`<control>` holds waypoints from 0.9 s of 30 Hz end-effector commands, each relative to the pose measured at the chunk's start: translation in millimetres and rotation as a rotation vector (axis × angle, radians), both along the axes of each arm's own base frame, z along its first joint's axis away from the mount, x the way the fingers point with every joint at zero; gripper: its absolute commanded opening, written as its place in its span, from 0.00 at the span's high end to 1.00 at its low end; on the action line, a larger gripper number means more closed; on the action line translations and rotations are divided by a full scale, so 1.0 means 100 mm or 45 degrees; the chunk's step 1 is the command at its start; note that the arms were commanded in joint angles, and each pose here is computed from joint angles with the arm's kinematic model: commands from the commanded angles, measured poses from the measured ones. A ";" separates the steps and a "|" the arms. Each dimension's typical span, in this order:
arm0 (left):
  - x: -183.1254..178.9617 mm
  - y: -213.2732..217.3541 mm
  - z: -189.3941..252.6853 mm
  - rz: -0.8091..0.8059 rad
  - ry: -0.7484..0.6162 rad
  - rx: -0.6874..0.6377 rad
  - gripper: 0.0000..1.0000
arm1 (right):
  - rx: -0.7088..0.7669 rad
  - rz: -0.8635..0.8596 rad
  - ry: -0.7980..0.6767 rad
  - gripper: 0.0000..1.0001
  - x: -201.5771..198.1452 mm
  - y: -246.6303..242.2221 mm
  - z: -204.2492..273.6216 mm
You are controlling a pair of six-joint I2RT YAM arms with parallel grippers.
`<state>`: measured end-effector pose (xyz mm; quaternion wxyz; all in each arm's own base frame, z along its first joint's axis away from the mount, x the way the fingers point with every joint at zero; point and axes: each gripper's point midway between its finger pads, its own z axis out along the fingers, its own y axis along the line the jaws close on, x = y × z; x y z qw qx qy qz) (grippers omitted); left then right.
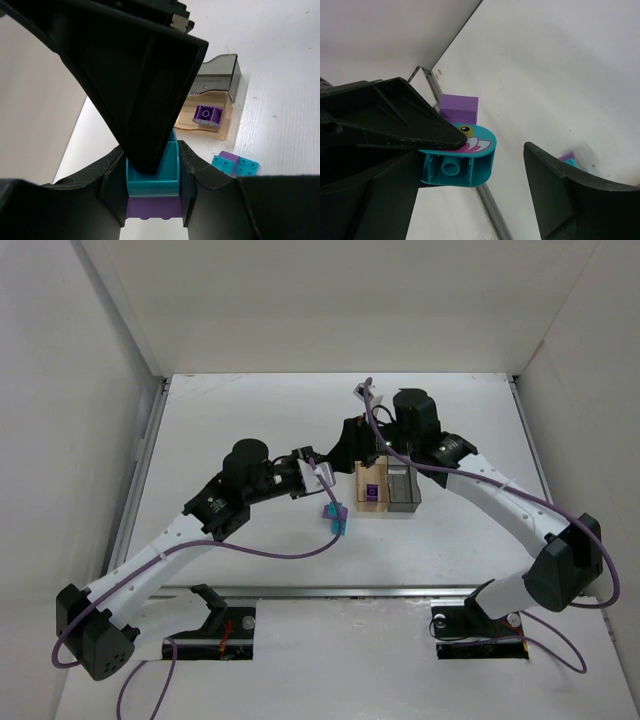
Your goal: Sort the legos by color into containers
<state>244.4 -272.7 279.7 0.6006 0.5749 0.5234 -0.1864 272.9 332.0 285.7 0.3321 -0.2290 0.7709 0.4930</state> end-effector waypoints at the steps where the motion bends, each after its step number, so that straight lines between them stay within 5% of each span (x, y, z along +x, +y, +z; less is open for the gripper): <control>1: -0.01 -0.06 0.40 -0.033 -0.099 -0.102 1.00 | 0.087 0.044 -0.098 0.16 0.02 0.11 0.33; 9: 0.03 -0.05 0.37 -0.008 -0.082 -0.097 1.00 | 0.117 0.143 -0.086 0.18 -0.05 0.30 0.37; 11: 0.04 -0.04 0.37 0.004 -0.083 -0.095 1.00 | 0.118 0.177 -0.068 0.30 -0.08 0.32 0.34; 15: 0.05 -0.05 0.33 0.004 -0.091 -0.101 1.00 | 0.124 0.202 -0.051 0.74 -0.12 0.36 0.34; 19: 0.08 -0.06 0.30 0.017 -0.073 -0.097 1.00 | 0.114 0.189 -0.044 1.00 -0.10 0.36 0.30; 21: 0.09 -0.04 0.30 0.031 -0.074 -0.096 0.99 | 0.123 0.186 -0.043 1.00 -0.12 0.35 0.34; 27: 0.08 -0.03 0.24 0.029 -0.064 -0.070 0.55 | 0.131 0.141 -0.019 1.00 -0.07 0.35 0.35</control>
